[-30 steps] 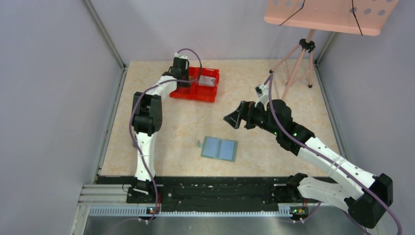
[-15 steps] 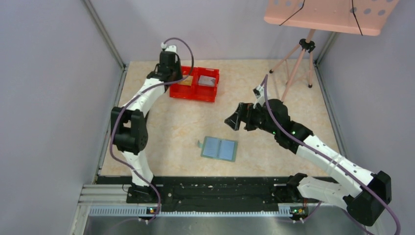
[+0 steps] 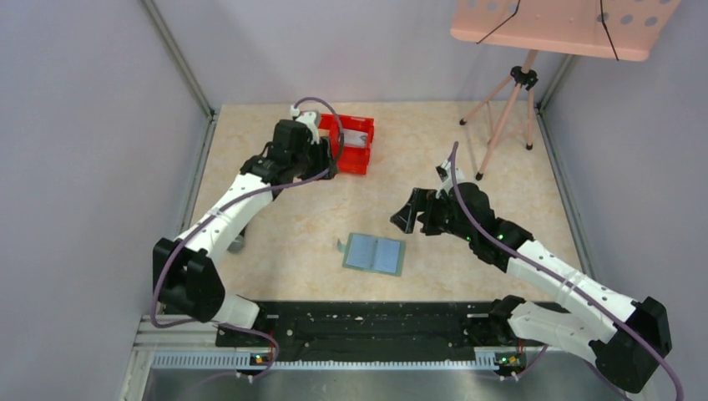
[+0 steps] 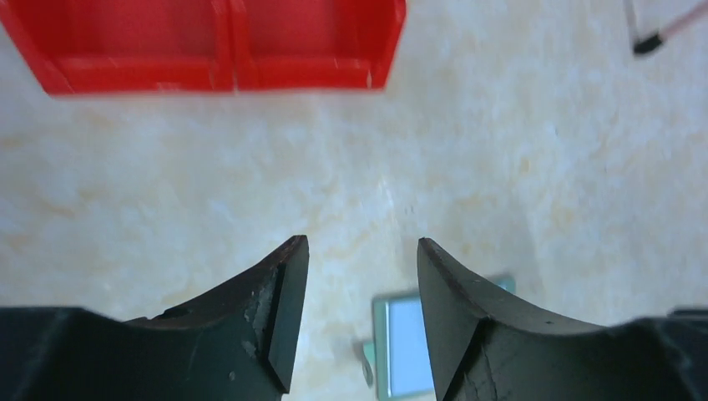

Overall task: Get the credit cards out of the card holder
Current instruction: Remove the credit card from the card holder.

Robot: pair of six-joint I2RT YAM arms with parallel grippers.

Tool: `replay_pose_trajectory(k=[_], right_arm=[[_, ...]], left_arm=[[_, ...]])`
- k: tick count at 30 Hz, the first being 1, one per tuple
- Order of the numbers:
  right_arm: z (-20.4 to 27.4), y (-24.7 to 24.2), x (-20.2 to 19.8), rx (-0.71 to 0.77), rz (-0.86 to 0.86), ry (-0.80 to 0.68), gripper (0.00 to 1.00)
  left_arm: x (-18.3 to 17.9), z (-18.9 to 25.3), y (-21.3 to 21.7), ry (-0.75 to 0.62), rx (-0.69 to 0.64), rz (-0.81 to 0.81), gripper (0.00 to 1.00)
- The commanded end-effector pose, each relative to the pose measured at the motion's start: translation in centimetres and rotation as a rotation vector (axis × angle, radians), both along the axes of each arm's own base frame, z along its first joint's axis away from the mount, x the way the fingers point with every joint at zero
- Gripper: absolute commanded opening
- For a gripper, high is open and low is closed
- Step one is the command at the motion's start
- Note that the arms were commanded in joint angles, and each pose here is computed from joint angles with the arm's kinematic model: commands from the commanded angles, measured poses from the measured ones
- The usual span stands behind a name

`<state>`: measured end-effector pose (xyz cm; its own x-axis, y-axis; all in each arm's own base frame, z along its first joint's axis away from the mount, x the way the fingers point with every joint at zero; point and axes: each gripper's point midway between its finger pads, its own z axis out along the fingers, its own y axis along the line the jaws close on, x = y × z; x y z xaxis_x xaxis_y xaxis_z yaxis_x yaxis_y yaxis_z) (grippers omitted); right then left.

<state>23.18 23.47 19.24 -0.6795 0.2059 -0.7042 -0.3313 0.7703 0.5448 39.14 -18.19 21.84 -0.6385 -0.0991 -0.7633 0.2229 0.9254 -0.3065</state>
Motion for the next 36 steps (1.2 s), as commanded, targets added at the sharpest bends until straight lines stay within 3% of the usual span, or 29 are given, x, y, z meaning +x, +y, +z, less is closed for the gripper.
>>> replay_pose_trajectory(k=[1, 12, 22, 36], right_arm=[[0.1, 0.0, -0.1, 0.079, -0.028, -0.003, 0.89], [-2.8, 0.0, -1.4, 0.080, -0.007, 0.074, 0.85], [-3.1, 0.3, -1.6, 0.089, -0.003, 0.092, 0.84], [-3.5, 1.2, -1.5, 0.107, -0.008, 0.115, 0.83]], left_arm=[[-5.9, -1.5, -1.5, 0.099, -0.079, -0.092, 0.57], [-13.7, -10.4, -4.1, 0.318, -0.150, -0.229, 0.56], [-14.6, -15.3, -4.2, 0.385, -0.095, -0.229, 0.54], [-16.5, -18.1, -5.0, 0.465, -0.124, -0.260, 0.38]])
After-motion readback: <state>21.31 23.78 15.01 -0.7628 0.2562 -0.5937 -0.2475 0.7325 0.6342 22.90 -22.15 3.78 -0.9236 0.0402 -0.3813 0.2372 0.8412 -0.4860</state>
